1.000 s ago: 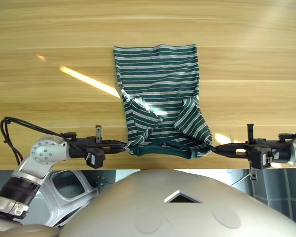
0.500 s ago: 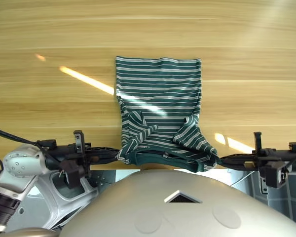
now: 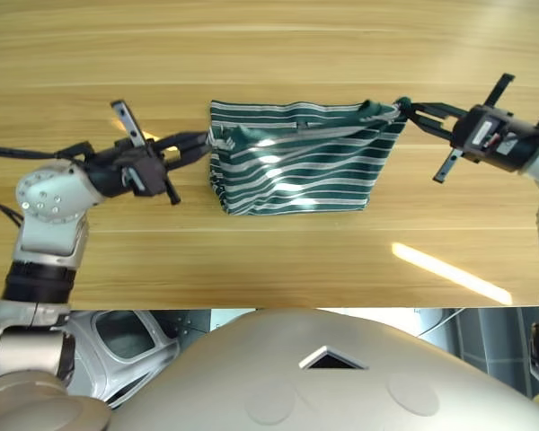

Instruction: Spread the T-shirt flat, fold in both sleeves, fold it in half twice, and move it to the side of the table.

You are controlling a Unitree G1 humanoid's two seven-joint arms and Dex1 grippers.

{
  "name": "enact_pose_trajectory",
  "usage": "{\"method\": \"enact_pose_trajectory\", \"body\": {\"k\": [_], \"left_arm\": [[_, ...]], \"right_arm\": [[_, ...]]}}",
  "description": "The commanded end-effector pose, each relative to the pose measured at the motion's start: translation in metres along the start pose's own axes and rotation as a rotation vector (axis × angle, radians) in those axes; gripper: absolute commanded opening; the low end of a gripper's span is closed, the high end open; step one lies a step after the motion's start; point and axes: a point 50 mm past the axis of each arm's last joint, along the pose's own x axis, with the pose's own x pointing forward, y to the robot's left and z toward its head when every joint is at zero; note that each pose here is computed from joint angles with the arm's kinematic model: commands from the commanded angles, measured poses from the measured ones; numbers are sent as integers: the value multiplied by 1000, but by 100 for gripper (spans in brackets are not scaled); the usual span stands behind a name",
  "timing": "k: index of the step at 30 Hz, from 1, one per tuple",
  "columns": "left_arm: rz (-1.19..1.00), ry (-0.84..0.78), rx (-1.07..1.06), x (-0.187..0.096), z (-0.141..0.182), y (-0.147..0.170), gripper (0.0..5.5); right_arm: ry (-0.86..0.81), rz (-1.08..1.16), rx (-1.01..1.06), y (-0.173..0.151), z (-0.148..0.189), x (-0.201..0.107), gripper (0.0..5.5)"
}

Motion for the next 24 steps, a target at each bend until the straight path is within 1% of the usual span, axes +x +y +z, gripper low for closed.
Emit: {"method": "enact_pose_trajectory", "body": {"k": [1, 6, 9, 12, 17, 24], "left_arm": [[21, 70, 12, 22, -23, 14, 1], [10, 219, 22, 46, -56, 26, 1], [-20, 325, 22, 52, -74, 26, 1], [-23, 412, 8, 55, -87, 25, 1], [-38, 549, 13, 63, -101, 15, 1], [-77, 683, -14, 75, -114, -13, 1]], "right_arm": [[60, -14, -36, -1, -7, 20, 0], [138, -24, -56, 5, -21, 51, 0], [162, -20, -57, 12, -27, 68, 0], [193, -59, -49, 9, -32, 83, 0], [248, -62, -46, 16, -45, 100, 0], [290, -37, -20, 29, -57, 114, 0]]}}
